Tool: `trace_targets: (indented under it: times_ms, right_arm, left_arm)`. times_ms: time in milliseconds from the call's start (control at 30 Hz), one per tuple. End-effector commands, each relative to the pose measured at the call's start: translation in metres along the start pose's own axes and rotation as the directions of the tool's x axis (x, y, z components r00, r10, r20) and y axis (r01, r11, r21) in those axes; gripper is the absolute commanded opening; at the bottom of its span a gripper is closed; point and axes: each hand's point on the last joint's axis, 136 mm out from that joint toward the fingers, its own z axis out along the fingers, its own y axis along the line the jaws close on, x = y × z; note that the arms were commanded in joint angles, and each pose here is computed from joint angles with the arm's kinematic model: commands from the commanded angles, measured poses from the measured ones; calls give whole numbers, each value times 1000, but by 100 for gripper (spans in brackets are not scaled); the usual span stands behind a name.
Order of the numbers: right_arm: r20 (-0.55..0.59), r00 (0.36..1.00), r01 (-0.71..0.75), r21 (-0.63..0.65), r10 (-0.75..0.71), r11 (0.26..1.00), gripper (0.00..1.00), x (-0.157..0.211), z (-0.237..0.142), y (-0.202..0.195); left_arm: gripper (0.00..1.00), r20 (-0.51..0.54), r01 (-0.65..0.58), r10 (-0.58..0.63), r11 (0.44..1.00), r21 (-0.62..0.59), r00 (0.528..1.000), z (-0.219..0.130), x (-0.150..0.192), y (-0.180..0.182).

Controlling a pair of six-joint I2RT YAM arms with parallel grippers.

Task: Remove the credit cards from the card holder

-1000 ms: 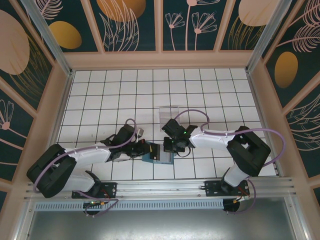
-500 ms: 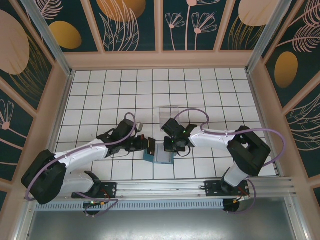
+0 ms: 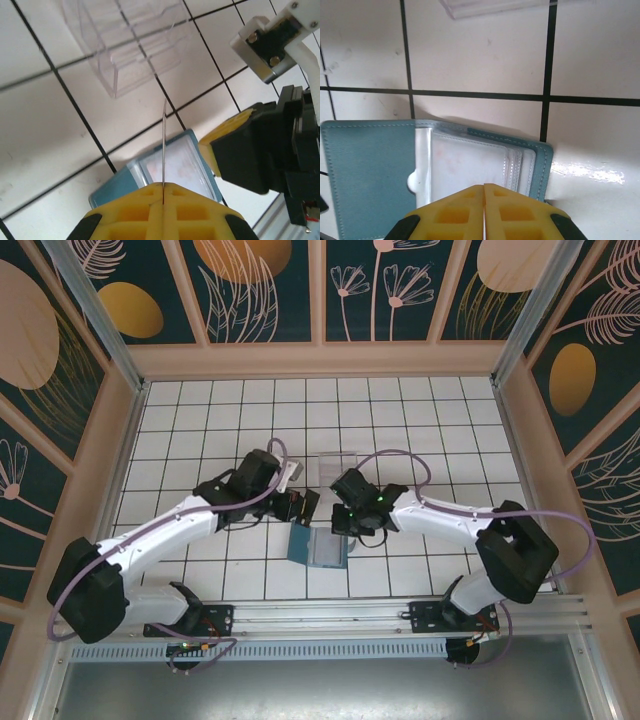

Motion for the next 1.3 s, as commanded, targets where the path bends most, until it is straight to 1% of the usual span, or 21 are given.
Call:
trace_targets:
  times_ms: [0, 67, 167, 233, 300, 400, 467, 533, 667, 933, 1067, 1267]
  right_arm:
    - [50, 999, -12, 19, 11, 1000, 9, -10, -14, -7]
    - [70, 997, -21, 28, 19, 999, 9, -15, -20, -13]
    - [110, 993, -43, 29, 40, 999, 9, -26, -31, -23]
    - [136, 989, -61, 31, 56, 998, 9, -33, -39, -33]
    - [165, 984, -78, 36, 71, 996, 9, -40, -48, -42]
    - [205, 976, -90, 50, 78, 995, 9, -48, -62, -54]
    - [231, 970, -96, 52, 82, 994, 9, -54, -70, -60]
    - [247, 965, -105, 60, 87, 993, 9, -59, -77, -64]
    - [293, 952, -125, 91, 94, 988, 9, -67, -90, -72]
    - [314, 941, -160, 80, 128, 984, 9, -66, -96, -80]
    - [311, 941, -163, 78, 132, 983, 9, -64, -96, -82]
    - [307, 941, -171, 70, 142, 983, 9, -61, -95, -84]
  left_arm:
    - [0, -82, -171, 166, 983, -66, 983, 4, 0, 12]
    - [0, -81, -242, 237, 968, -67, 968, 3, -15, 8]
    - [0, -89, -381, 376, 923, -47, 922, 8, -29, 2]
    - [0, -93, -468, 465, 884, -17, 881, 12, -39, -4]
    - [0, -116, -553, 550, 833, 11, 827, 17, -48, -9]
    - [0, -172, -637, 633, 770, 37, 755, 26, -57, -8]
    - [0, -199, -674, 668, 737, 43, 717, 30, -64, -7]
    - [0, -244, -694, 685, 717, 60, 686, 42, -68, -3]
    - [0, -273, -722, 715, 686, 95, 644, 55, -82, -5]
    - [0, -385, -726, 728, 663, 183, 567, 81, -80, 5]
    - [0, -394, -722, 745, 649, 240, 538, 90, -76, 2]
    - [0, -407, -728, 764, 626, 280, 501, 105, -71, 1]
